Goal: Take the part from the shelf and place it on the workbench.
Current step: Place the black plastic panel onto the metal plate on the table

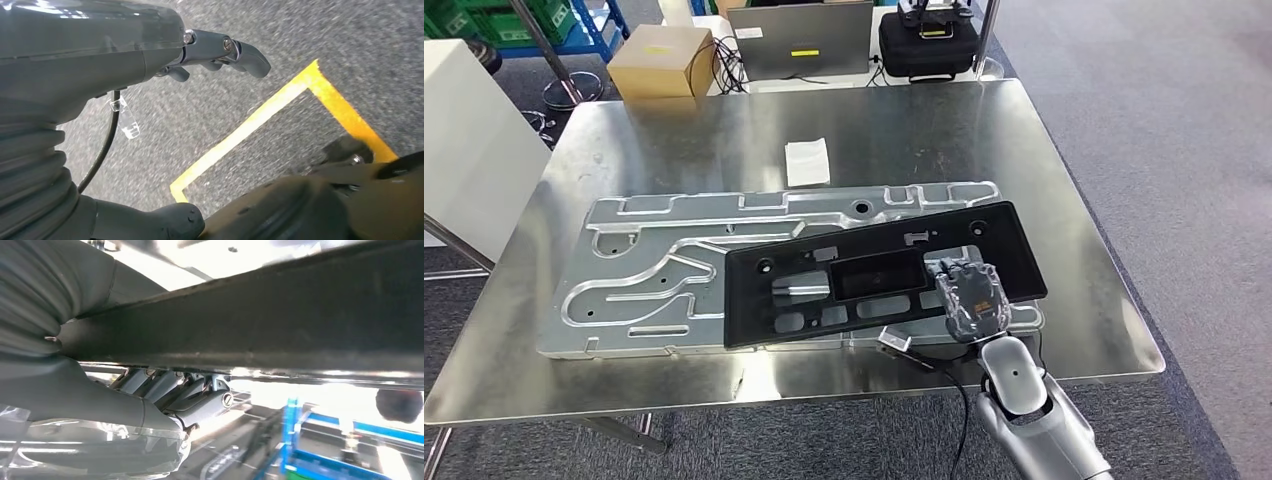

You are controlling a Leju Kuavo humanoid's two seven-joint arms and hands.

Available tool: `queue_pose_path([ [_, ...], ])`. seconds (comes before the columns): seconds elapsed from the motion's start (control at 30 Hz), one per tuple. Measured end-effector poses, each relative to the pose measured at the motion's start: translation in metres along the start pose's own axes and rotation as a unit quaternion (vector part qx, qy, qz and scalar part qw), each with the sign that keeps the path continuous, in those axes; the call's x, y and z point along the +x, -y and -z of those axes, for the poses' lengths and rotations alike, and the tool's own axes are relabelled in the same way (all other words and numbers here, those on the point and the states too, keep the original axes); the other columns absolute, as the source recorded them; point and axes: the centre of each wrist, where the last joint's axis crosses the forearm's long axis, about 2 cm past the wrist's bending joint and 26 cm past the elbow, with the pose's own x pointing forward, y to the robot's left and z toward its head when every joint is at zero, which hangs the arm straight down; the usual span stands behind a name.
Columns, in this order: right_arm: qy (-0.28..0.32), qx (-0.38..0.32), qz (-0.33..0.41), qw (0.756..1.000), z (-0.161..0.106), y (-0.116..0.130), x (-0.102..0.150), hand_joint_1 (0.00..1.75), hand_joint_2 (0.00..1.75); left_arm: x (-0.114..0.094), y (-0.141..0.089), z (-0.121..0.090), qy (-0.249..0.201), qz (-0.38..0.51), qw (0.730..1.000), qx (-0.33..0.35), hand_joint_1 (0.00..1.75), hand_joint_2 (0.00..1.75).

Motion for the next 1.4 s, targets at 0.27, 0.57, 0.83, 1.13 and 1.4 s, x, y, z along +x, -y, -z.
queue_pose_path([
  [0.27, -0.054, 0.034, -0.024, 0.998, -0.002, -0.021, -0.052, 1.75, 1.75, 0.0, 0.0, 0.0, 0.0, 0.007, 1.0, -0.004, 0.0, 1.75],
  [0.57, -0.109, 0.071, -0.041, 0.991, 0.019, -0.038, -0.104, 1.75, 1.75, 0.002, -0.002, 0.001, 0.002, 0.018, 1.0, -0.01, 0.0, 1.75],
  [0.83, -0.116, 0.091, -0.038, 0.988, 0.024, -0.047, -0.111, 1.75, 1.75, 0.003, -0.002, 0.001, -0.005, 0.02, 1.0, -0.011, 0.0, 1.75],
  [1.13, -0.118, 0.099, -0.026, 0.988, 0.027, -0.049, -0.113, 1.75, 1.75, 0.003, -0.003, 0.001, -0.003, 0.02, 1.0, -0.009, 0.0, 1.75],
  [1.4, -0.112, 0.102, -0.018, 0.988, 0.026, -0.051, -0.109, 1.75, 1.75, 0.002, -0.003, 0.001, 0.025, -0.018, 1.0, 0.0, 0.0, 1.75],
])
